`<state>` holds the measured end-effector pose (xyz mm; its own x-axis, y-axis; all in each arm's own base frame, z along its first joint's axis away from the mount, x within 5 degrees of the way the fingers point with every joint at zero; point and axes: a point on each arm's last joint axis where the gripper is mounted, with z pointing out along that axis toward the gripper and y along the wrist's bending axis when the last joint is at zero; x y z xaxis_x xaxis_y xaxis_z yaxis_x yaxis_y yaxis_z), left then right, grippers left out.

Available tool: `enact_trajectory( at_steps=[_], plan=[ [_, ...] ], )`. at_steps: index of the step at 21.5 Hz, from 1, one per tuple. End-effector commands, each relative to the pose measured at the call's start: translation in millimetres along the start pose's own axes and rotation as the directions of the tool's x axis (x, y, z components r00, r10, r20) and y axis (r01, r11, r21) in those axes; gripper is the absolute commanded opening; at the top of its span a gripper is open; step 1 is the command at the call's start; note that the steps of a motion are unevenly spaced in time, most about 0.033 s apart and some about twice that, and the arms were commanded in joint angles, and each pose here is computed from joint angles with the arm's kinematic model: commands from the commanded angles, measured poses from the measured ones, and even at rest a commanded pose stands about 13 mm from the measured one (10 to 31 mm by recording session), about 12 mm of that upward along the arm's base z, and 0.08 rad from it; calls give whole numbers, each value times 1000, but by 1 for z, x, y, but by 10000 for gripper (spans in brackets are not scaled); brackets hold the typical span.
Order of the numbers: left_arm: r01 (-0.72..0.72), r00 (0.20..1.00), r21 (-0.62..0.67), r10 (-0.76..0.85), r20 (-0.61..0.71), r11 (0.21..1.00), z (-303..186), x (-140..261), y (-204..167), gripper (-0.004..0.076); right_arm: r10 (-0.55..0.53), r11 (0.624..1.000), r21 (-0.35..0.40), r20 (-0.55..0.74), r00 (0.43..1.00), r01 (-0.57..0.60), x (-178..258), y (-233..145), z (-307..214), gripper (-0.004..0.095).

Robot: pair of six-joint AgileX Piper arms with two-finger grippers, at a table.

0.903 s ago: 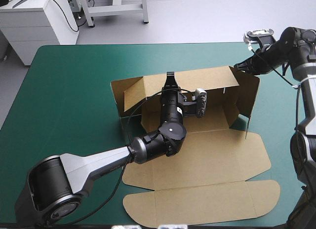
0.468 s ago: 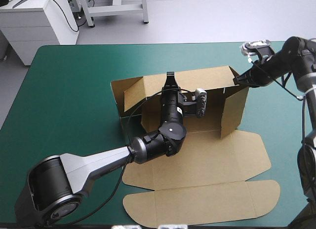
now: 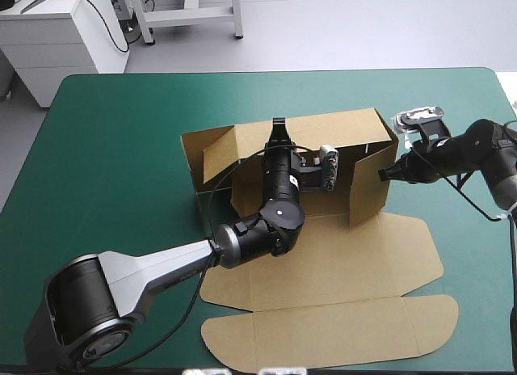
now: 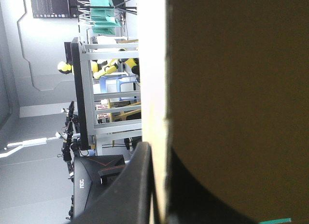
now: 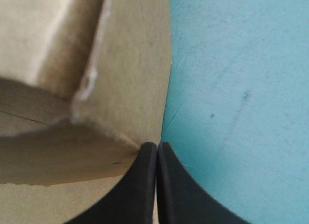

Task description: Fold the box

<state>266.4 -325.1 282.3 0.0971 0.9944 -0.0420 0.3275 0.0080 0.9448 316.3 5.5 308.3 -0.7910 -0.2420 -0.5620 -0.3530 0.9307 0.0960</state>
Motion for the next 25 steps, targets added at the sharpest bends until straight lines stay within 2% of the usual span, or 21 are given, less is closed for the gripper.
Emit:
enact_trajectory(
  at_steps=[1, 4, 8, 11, 13, 14, 15, 17, 19, 25],
  plan=[
    [78, 995, 25, -79, 58, 997, -14, -5, 11, -8, -34, 999, 11, 98, 995, 33, -4, 5, -13, -20],
    [100, 994, 8, -101, 50, 995, -15, -3, 14, -8, -29, 999, 18, 119, 993, 27, -5, 4, -12, -20],
    [111, 993, -100, -108, 37, 989, -15, -1, 24, -8, -29, 999, 25, 131, 991, 26, -7, 4, -13, -18],
    [113, 993, -124, -107, 47, 986, -15, -2, 26, -8, -88, 996, 44, 115, 989, 84, -6, 2, -13, -10],
    [113, 993, -124, -107, 47, 986, -15, -2, 26, -8, -134, 989, 77, 69, 989, 128, -2, -1, -12, 51],
    [113, 993, -124, -107, 47, 986, -15, -2, 26, -8, -140, 987, 86, 61, 988, 134, -1, -1, -12, 141],
    [113, 993, -124, -107, 47, 986, -15, -2, 26, -8, -138, 987, 85, 62, 988, 133, -1, -1, -12, 183],
    [116, 993, -119, -111, 46, 986, -15, -2, 26, -8, -134, 988, 82, 67, 989, 129, -2, -1, -12, 379],
    [116, 993, -119, -111, 46, 986, -15, -2, 26, -8, -151, 986, 82, 68, 986, 145, -2, 0, -12, 425],
    [118, 992, -118, -113, 50, 986, -15, -2, 26, -8, -205, 979, 22, 0, 979, 204, 5, 4, -12, 425]
  ],
)
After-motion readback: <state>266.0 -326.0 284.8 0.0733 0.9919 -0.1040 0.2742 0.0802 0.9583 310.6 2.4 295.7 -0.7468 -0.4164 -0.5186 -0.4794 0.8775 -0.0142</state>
